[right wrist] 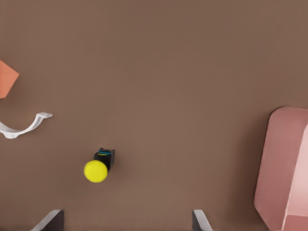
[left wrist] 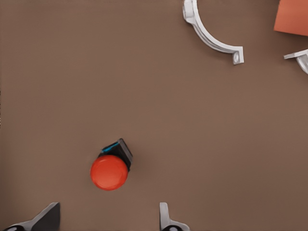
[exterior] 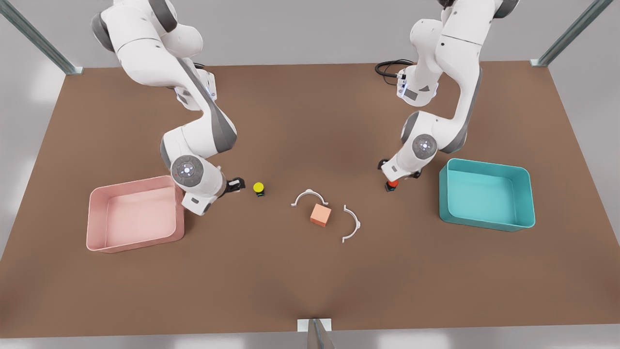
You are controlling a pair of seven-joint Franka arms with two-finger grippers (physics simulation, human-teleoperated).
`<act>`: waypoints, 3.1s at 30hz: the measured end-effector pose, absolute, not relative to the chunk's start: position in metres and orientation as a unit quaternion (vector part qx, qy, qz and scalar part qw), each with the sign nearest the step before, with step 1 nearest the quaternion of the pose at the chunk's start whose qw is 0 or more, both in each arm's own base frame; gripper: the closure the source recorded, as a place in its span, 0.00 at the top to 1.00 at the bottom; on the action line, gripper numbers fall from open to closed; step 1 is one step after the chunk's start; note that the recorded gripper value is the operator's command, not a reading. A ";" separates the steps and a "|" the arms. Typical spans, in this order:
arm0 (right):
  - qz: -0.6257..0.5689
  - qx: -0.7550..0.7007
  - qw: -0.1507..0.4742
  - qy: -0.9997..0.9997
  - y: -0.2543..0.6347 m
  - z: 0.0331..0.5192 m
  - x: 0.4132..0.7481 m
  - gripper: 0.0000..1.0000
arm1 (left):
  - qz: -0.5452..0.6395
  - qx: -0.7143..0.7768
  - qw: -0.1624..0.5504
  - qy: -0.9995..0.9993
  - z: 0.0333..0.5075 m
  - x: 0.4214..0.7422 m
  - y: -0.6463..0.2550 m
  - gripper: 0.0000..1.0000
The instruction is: Place the red button in the blue storage box with the left arm, and place the yellow button in the pink storage box with the right arm
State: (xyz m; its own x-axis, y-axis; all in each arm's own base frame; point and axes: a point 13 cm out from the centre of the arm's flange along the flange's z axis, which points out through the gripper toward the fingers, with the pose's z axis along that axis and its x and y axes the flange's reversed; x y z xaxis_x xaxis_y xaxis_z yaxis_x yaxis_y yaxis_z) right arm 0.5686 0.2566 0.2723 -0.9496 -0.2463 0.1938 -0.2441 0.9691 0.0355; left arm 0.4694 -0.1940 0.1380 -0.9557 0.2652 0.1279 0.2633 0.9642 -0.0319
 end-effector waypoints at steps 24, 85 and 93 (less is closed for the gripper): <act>-0.022 0.062 0.075 -0.995 0.328 0.167 0.525 1.00 | 0.015 -0.137 -0.008 -0.990 0.066 0.487 -0.191 0.64; -0.053 -0.020 -0.002 -0.998 0.258 0.151 0.576 0.45 | 0.013 -0.314 -0.056 -0.948 0.351 0.636 0.023 1.00; -0.017 -0.068 -0.005 -0.998 0.095 0.197 0.618 0.46 | 0.027 -0.272 -0.068 -0.960 0.499 0.627 -0.043 1.00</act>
State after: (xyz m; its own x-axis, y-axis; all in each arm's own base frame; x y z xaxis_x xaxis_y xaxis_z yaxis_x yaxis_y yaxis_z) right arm 0.6176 0.0945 0.1971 -0.9906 0.1364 -0.0069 0.1361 0.9901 0.0347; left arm 0.6270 -0.0427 0.4995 -0.8431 0.5178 -0.1452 0.5252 0.8509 -0.0150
